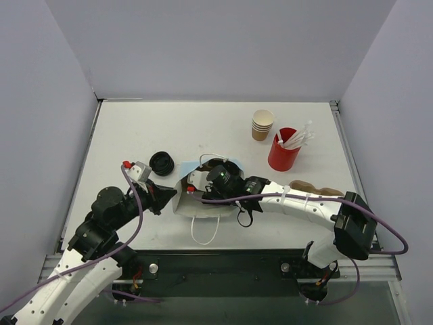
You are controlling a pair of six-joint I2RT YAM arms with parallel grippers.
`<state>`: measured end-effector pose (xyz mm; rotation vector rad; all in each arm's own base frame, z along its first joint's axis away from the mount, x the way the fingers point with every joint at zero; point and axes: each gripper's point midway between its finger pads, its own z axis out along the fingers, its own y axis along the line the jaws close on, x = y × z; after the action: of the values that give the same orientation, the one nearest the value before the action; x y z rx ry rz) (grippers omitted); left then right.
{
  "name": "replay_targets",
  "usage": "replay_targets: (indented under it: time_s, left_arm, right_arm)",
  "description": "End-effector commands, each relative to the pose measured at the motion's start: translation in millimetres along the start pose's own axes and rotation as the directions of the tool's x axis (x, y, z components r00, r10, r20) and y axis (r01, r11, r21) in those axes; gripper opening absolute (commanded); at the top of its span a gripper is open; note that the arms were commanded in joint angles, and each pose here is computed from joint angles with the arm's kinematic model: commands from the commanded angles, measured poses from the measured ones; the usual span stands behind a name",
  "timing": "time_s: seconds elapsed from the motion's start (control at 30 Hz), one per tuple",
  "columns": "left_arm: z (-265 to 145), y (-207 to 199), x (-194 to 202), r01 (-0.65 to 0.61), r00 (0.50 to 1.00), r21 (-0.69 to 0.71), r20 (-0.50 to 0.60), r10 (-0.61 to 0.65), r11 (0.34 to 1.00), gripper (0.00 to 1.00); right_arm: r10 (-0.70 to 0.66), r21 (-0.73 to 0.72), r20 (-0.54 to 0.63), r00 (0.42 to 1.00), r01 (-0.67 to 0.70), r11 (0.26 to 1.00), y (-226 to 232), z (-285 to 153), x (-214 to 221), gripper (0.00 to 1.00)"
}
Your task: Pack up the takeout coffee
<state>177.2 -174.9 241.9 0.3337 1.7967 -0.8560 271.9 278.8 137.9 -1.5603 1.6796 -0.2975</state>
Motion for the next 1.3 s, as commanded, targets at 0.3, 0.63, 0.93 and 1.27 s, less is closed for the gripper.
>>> replay_targets:
  time_s: [0.3,0.63,0.93,1.27]
  left_arm:
    - [-2,-2,-22,-0.032,0.999,-0.034,-0.003,0.032,0.999,0.0]
    - [-1,-1,-26,-0.034,0.999,-0.05,-0.025,0.033,0.998,0.0]
    - [4,2,-27,-0.028,0.997,-0.08,-0.068,0.022,0.996,0.0]
    - [5,8,-31,-0.055,0.993,-0.125,-0.106,0.042,0.991,0.0]
  right_arm:
    - [0.07,-0.042,0.062,0.996,-0.068,0.997,-22,-34,-15,0.9]
    - [0.083,-0.16,0.086,0.993,-0.068,0.985,-8,-46,-20,0.87]
    - [0.103,-0.24,0.113,0.988,-0.073,0.968,2,-55,-27,0.83]
    - [0.128,-0.223,0.122,0.984,-0.098,0.97,-6,-59,-34,0.84]
